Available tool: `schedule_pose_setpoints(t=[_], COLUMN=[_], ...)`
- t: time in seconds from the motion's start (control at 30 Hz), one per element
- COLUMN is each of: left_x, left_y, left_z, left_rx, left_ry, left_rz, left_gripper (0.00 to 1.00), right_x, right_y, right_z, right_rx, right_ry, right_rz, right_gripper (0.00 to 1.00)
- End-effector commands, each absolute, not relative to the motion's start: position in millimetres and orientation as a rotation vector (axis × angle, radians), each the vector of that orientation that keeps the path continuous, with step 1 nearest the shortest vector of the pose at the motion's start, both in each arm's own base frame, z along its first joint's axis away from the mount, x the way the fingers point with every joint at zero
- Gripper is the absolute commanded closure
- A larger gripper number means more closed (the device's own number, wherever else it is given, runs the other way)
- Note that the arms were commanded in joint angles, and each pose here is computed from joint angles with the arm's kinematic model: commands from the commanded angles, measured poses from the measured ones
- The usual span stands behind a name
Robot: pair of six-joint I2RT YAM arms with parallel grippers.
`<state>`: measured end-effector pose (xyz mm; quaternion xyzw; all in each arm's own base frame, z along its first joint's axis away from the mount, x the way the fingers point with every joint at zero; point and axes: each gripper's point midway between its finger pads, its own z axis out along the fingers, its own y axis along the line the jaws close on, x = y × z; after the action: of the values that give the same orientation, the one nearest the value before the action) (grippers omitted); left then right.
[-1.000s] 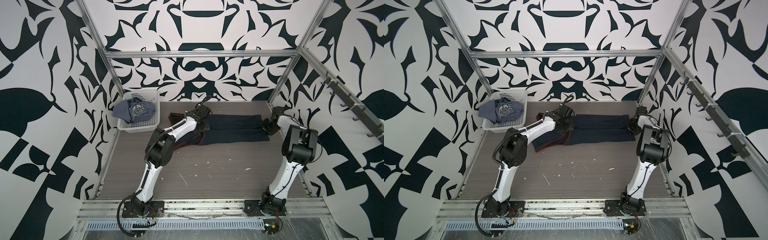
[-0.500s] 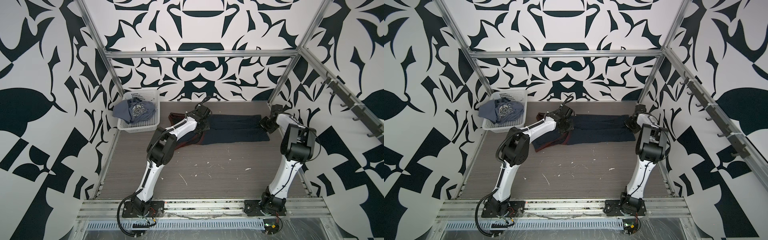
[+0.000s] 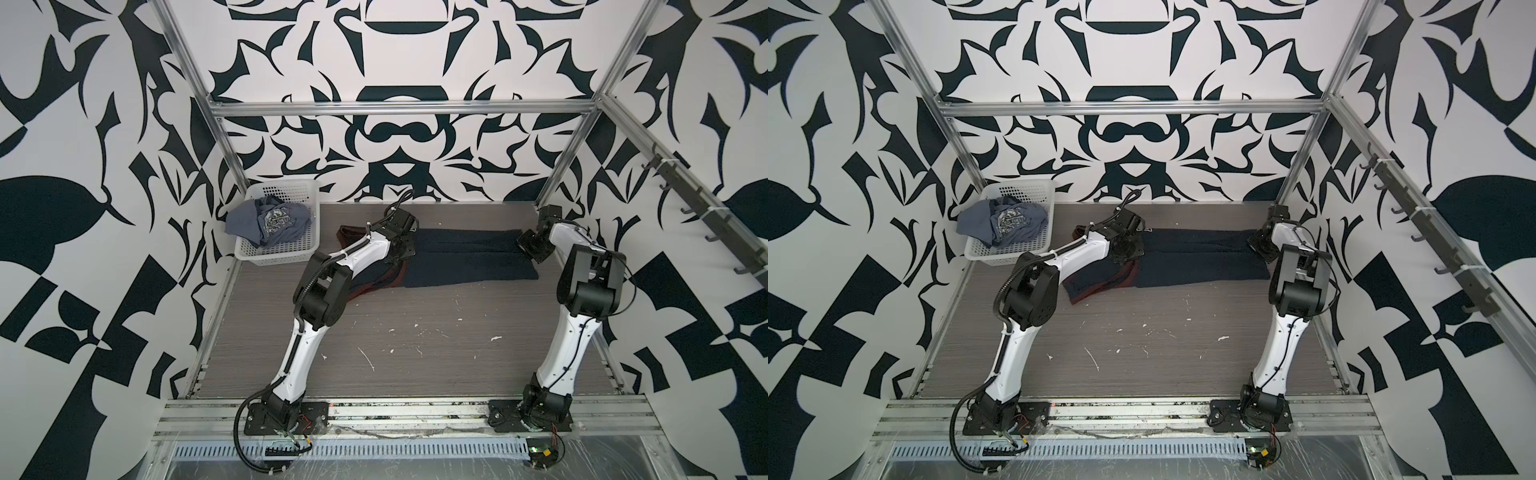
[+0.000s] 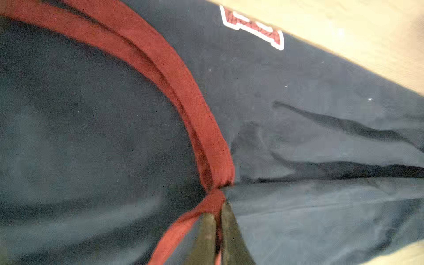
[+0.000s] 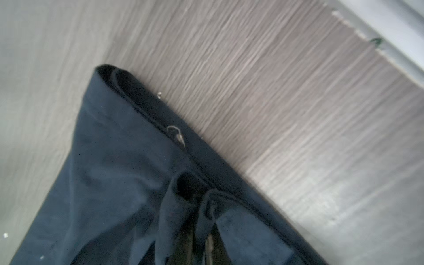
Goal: Fold and stack tank tops
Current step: Fold the tank top at the top-center of the table.
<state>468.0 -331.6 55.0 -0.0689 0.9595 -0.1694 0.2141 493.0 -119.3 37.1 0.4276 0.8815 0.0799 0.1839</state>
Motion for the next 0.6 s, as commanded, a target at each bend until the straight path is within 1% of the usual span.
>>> schedule_pose_setpoints(t=[0.0, 0.07, 0.13, 0.2, 0.27, 0.33, 0.4, 0.47, 0.57], left_x=[469, 470, 472, 477, 478, 476, 471, 466, 462], left_y=[-325, -321, -314, -303, -294, -289, -294, -309, -340], left_z=[37, 38, 48, 69, 92, 114, 127, 129, 116], left_rx=[-0.211, -0.217, -0.223, -0.217, -0.212, -0.202, -0.176, -0.131, -0.067], left_ry=[2.706, 2.706, 2.695, 2.651, 2.603, 2.549, 2.524, 2.518, 2.550], left_rz=[-0.416, -0.387, -0.338, -0.262, -0.212, -0.184, -0.195, -0.248, -0.373], left_gripper=[0.79, 0.67, 0.60, 0.53, 0.44, 0.37, 0.35, 0.35, 0.35], right_x=[499, 501, 500, 496, 491, 487, 487, 491, 502], right_y=[-125, -125, -129, -133, -131, -122, -106, -86, -58], right_z=[49, 53, 66, 84, 103, 121, 130, 129, 113], right_rx=[1.191, 1.180, 1.159, 1.131, 1.083, 1.016, 0.951, 0.893, 0.832], right_ry=[2.471, 2.471, 2.458, 2.444, 2.433, 2.420, 2.422, 2.446, 2.490], right_rz=[0.191, 0.192, 0.154, 0.108, 0.069, 0.024, 0.037, 0.062, 0.139], right_gripper=[0.81, 0.70, 0.58, 0.48, 0.41, 0.35, 0.33, 0.33, 0.32])
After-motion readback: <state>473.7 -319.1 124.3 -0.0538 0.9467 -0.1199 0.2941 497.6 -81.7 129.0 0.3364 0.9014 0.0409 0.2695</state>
